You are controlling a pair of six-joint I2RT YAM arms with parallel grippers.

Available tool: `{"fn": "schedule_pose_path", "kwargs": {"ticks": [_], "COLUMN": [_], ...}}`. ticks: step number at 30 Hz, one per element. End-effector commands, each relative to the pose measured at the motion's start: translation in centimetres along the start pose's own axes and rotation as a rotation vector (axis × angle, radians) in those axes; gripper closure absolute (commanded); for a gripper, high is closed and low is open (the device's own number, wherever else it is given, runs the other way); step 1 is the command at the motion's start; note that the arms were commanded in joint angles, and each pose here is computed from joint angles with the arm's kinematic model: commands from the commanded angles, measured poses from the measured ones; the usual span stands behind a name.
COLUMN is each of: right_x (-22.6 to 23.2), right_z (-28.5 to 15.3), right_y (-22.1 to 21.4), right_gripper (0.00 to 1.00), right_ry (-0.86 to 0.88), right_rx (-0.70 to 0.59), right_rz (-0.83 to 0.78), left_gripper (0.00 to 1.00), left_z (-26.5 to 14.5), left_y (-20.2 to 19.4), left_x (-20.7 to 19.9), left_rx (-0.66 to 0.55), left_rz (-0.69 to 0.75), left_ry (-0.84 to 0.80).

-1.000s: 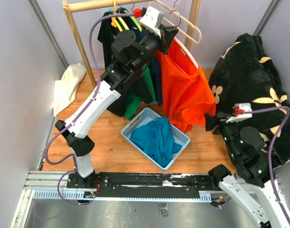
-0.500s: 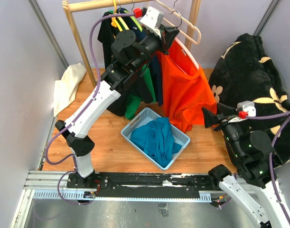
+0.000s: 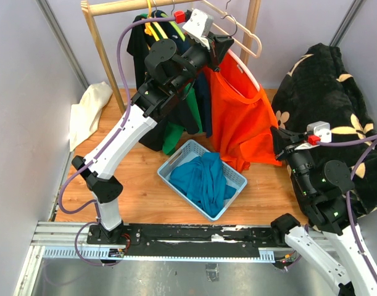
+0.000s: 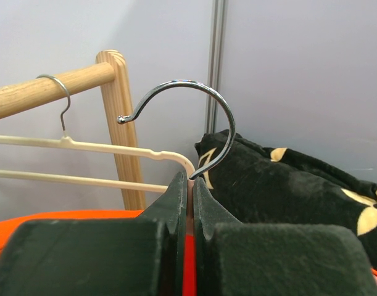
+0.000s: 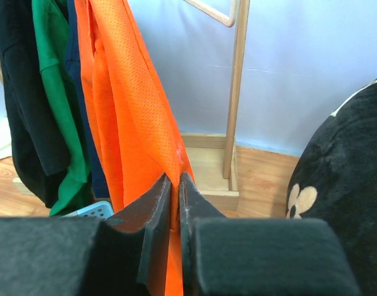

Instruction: Remove the t-shirt from the hanger

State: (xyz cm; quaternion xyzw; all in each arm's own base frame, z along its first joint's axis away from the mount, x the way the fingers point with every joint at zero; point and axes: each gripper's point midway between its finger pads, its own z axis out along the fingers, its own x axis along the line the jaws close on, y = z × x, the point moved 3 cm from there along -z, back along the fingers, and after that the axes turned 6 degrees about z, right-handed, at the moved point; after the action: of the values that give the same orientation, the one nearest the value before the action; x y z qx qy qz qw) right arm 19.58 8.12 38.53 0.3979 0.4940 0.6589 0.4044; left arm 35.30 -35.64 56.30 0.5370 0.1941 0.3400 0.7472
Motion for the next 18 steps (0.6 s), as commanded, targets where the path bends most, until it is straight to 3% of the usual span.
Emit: {"fn": "schedule_pose_path", "kwargs": {"ticks": [1,4,12,18], "right_x": [-0.3,-0.8,-3.1,-2.7], "right_z": [-0.6,-1.2,-2.8,-2.7], "right_y": [1.3,0.1,-5.8,-9.1], "right_gripper": [0.95,0.99,0.99,0.99], "right_ry": [-0.023,-0.051,-0.228,-0.232], "right_rx": [-0.045,-0.018,0.1,0.157], "right_rz": [0.015,0.022,0.166,0.243], "left_gripper": [0.99,1.0,0.99,1.0], "left_z": [-1.1,-1.2,-1.6,-1.7], "left_y": [4.4,5.0,6.4,6.9], "left_x": [1.0,1.2,1.9,2.2], "left_rx": [-0.11,-0.124,-0.155,-0.173], "left_rz": [0.004,0.0,-0.017,-0.034], "left_ry": [0.026,0.044,0.088,0.107]}}
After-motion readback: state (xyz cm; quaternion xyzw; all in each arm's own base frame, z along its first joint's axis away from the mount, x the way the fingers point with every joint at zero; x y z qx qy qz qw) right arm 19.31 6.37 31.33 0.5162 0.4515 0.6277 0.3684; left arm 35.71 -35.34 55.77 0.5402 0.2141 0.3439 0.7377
